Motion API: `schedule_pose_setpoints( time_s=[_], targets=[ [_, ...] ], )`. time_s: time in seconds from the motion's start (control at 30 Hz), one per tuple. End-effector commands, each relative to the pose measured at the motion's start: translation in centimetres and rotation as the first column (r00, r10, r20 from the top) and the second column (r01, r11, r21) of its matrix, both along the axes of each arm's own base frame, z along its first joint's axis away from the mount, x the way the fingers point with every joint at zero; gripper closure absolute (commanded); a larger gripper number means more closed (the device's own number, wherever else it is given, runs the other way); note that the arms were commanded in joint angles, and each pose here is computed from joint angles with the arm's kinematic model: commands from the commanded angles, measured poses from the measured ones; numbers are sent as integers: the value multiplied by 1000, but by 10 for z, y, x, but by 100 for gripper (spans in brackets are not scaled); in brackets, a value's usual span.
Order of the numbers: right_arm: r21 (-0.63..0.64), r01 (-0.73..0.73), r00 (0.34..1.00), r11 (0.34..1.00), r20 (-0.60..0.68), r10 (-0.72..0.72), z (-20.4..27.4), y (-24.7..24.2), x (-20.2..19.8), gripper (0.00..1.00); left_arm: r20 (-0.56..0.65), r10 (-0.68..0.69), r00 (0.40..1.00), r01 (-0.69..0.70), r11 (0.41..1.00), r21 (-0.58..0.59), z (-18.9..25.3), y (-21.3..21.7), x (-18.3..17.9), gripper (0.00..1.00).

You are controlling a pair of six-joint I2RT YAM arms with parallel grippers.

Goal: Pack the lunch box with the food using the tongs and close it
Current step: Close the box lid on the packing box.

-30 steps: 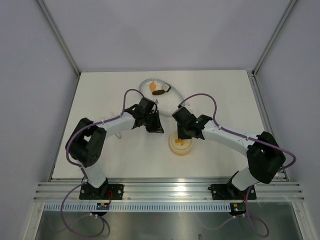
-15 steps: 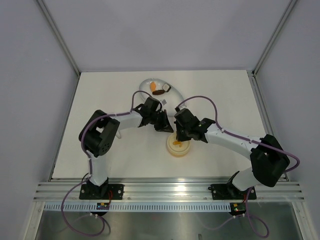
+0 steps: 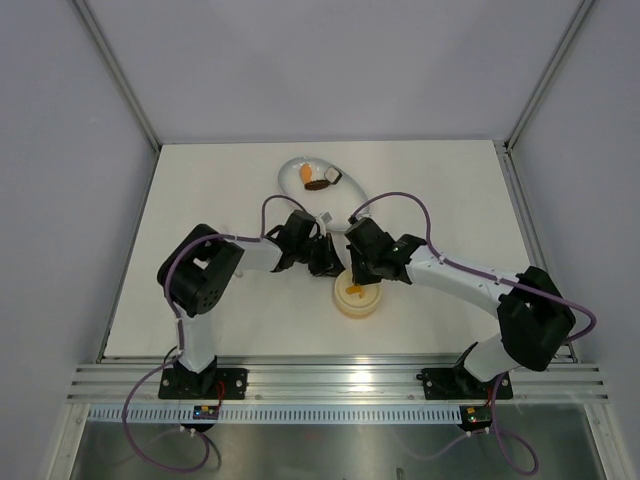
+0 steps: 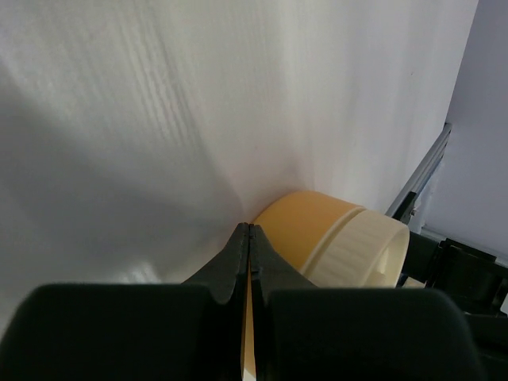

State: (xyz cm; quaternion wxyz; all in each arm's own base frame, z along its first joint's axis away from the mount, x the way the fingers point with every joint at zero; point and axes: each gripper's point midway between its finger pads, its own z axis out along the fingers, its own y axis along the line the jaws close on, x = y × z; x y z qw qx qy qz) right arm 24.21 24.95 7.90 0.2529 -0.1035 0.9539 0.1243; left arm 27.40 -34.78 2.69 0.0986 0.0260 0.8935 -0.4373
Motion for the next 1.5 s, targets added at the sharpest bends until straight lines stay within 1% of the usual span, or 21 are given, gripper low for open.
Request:
schedule_pose_setpoints(
  time_s=[0.0,0.07,0.17,0.37,0.57,0.7,0.8,0.83,0.97,1.07,1.1,1.13,1.27,1.3,1.33,1.37,1.4,1.47],
  targets=[
    [-95,102,993,990,-46,-107,-25,-16,0,100,-24,-93,995,91,993,-79,24,-7,-35,100],
    [-69,122,991,990,-44,-125,-22,-10,2,100,-31,-93,995,90,993,-79,23,-5,-42,100],
    [-65,152,988,986,-19,-154,-16,-9,10,100,-32,-85,996,82,993,-87,24,-2,-48,100],
    [-113,210,978,971,27,-208,-7,-12,26,100,-14,-63,998,62,994,-92,29,3,-52,100],
    [-146,268,963,952,80,-259,-3,-13,45,100,-35,-67,997,63,995,-83,21,5,-59,100],
    [-126,283,957,951,101,-272,1,-8,54,100,-36,-70,997,67,995,-78,19,5,-64,100],
    [-99,254,963,962,115,-243,5,-2,57,100,-34,-64,997,62,996,-61,17,10,-67,100],
    [-68,238,965,969,131,-228,10,3,60,100,-31,-62,998,61,997,-51,15,12,-68,100],
    [-83,230,967,970,129,-218,8,1,59,100,-5,-40,999,40,999,-3,17,24,-70,100],
    [-98,253,963,962,117,-242,4,-4,56,100,42,0,999,-2,999,40,25,36,-66,100],
    [-97,258,962,961,112,-247,2,-5,55,100,46,28,999,-31,997,75,24,44,-64,100],
    [-90,265,961,960,108,-256,2,-4,54,100,69,43,997,-47,997,59,36,45,-62,100],
    [-64,261,963,963,83,-255,-2,-1,48,100,86,104,991,-109,993,49,57,49,-58,100],
    [-60,260,964,964,79,-255,-1,0,48,100,104,151,983,-158,985,63,59,53,-51,100],
    [-60,263,963,963,74,-259,-3,-1,47,100,113,182,977,-192,978,82,61,58,-48,99],
    [-57,260,964,964,70,-256,-2,0,46,100,131,204,970,-216,973,83,68,61,-45,91],
    [-53,253,966,966,68,-250,-1,1,45,100,149,224,963,-242,963,120,66,68,-41,84],
    [-42,236,971,971,61,-233,3,4,44,89,173,215,961,-240,961,139,73,65,-33,65]
  ],
)
